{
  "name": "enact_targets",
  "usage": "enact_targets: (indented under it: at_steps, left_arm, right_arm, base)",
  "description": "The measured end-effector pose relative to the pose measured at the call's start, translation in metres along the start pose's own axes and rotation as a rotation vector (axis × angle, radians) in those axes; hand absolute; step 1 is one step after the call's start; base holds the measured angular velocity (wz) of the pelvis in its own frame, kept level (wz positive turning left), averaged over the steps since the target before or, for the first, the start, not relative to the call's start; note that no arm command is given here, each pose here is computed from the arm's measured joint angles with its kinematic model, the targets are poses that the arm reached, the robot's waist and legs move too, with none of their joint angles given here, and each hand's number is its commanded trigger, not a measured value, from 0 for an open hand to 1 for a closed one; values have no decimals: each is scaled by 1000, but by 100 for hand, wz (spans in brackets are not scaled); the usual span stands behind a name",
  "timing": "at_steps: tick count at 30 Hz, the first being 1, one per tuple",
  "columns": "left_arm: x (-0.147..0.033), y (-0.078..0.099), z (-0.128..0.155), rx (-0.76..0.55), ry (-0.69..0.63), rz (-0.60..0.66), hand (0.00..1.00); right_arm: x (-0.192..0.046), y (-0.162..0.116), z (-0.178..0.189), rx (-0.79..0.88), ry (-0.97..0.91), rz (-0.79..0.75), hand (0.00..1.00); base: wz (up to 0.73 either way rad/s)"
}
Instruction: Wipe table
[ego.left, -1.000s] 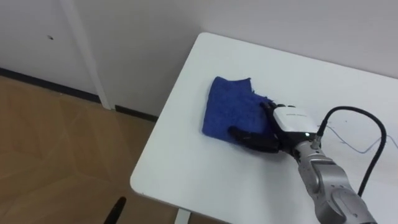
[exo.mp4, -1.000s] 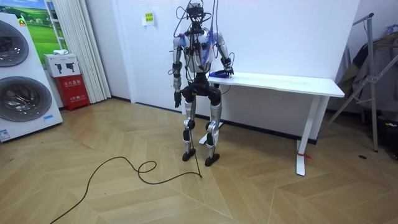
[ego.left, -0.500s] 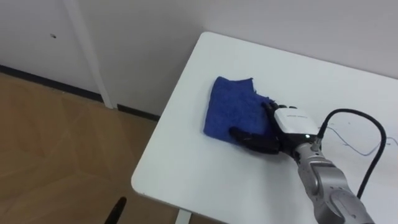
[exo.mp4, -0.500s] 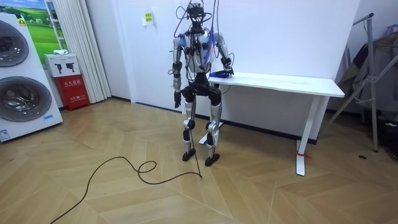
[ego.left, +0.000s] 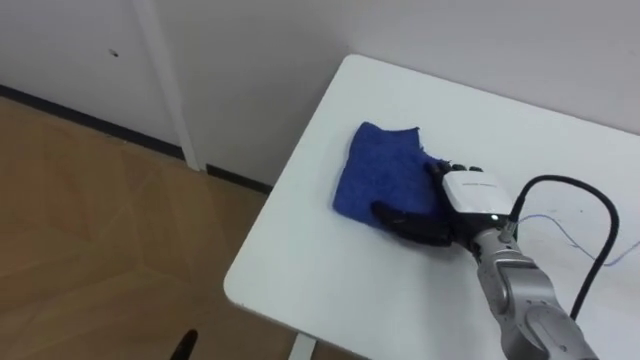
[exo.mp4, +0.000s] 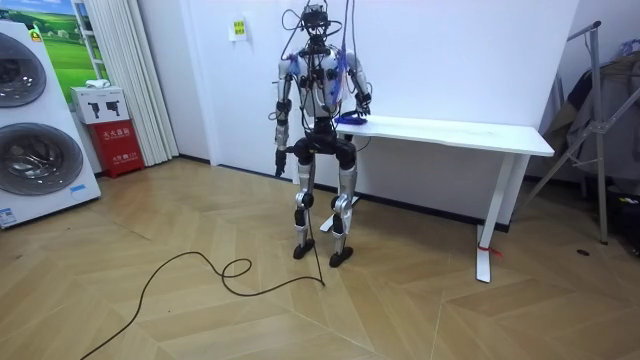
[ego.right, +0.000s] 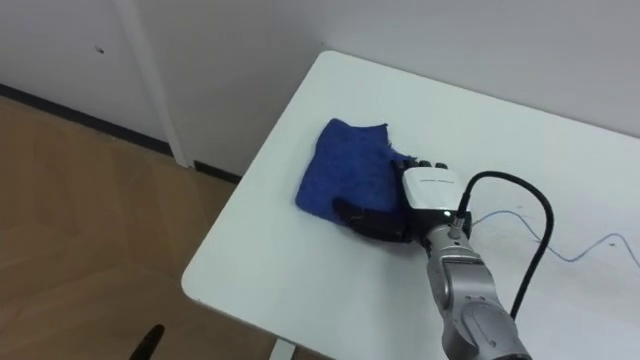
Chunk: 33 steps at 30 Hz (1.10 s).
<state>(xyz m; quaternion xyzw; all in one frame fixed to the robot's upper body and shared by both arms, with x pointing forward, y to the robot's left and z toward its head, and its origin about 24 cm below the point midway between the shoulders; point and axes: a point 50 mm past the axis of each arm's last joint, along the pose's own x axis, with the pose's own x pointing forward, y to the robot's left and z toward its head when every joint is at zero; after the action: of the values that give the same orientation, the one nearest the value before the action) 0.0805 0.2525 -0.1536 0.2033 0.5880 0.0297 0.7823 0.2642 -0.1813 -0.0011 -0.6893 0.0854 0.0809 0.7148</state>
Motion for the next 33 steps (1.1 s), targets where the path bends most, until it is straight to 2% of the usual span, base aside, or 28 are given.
enact_targets:
  at_steps: [15, 29, 33]
  left_arm:
    - [0, 2, 1, 22, 5, 12, 0]
    - [-3, 0, -17, 21, 76, 12, 0]
    - [-4, 0, -20, 19, 76, 14, 0]
  right_arm:
    - [-1, 0, 13, 7, -28, -2, 0]
    - [0, 6, 12, 23, -3, 87, 0]
    - [0, 16, 6, 19, 23, 110, 0]
  base:
    - [1]
    - [5]
    - [10]
